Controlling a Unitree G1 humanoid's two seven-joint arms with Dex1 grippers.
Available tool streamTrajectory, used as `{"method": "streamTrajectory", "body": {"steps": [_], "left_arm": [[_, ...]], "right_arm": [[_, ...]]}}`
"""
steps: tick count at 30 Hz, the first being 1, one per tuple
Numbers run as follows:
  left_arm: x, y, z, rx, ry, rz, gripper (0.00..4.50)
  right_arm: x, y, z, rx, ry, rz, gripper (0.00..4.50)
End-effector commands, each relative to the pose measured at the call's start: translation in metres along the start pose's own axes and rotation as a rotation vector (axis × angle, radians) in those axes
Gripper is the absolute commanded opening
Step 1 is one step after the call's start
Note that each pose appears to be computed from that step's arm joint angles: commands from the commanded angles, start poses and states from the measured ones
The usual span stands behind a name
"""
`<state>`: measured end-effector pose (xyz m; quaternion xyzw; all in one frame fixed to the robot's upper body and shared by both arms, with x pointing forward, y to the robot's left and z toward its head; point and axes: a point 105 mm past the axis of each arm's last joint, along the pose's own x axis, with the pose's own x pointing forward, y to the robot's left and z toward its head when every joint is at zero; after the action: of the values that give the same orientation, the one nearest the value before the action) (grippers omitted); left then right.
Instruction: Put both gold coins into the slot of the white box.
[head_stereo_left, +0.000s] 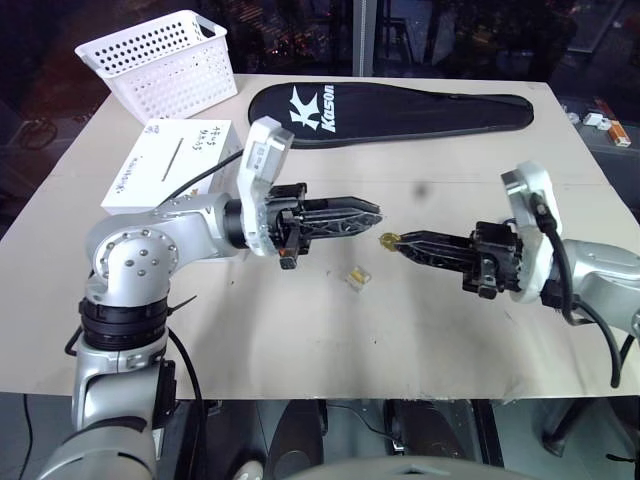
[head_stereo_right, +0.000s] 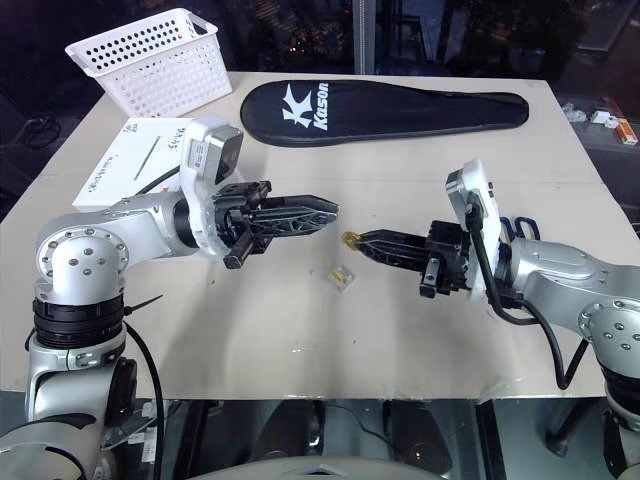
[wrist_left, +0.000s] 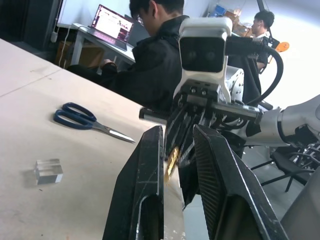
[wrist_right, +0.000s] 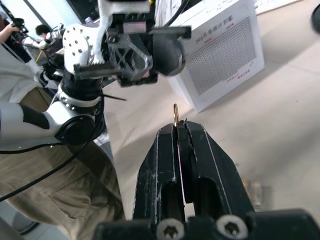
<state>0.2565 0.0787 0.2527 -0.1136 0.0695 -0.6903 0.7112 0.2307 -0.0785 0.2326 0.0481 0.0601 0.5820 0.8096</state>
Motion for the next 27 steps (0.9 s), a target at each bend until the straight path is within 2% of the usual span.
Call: {"method": "streamTrajectory", "body": {"steps": [1, 15, 27], "left_arm": [[0.000, -0.010, 0.001, 0.027, 0.010, -0.040, 0.94], [-0.001, -0.011, -0.005, 0.029, 0.027, -0.053, 0.94], [-0.005, -0.009, -0.004, 0.033, 0.014, -0.040, 0.94]], "right_arm": [[-0.002, 0.004, 0.017, -0.056, -0.052, 0.020, 0.00], [0.005, 0.013, 0.031, -0.075, -0.082, 0.074, 0.00], [-0.001, 0.010, 0.021, -0.046, -0.047, 0.046, 0.00]]}}
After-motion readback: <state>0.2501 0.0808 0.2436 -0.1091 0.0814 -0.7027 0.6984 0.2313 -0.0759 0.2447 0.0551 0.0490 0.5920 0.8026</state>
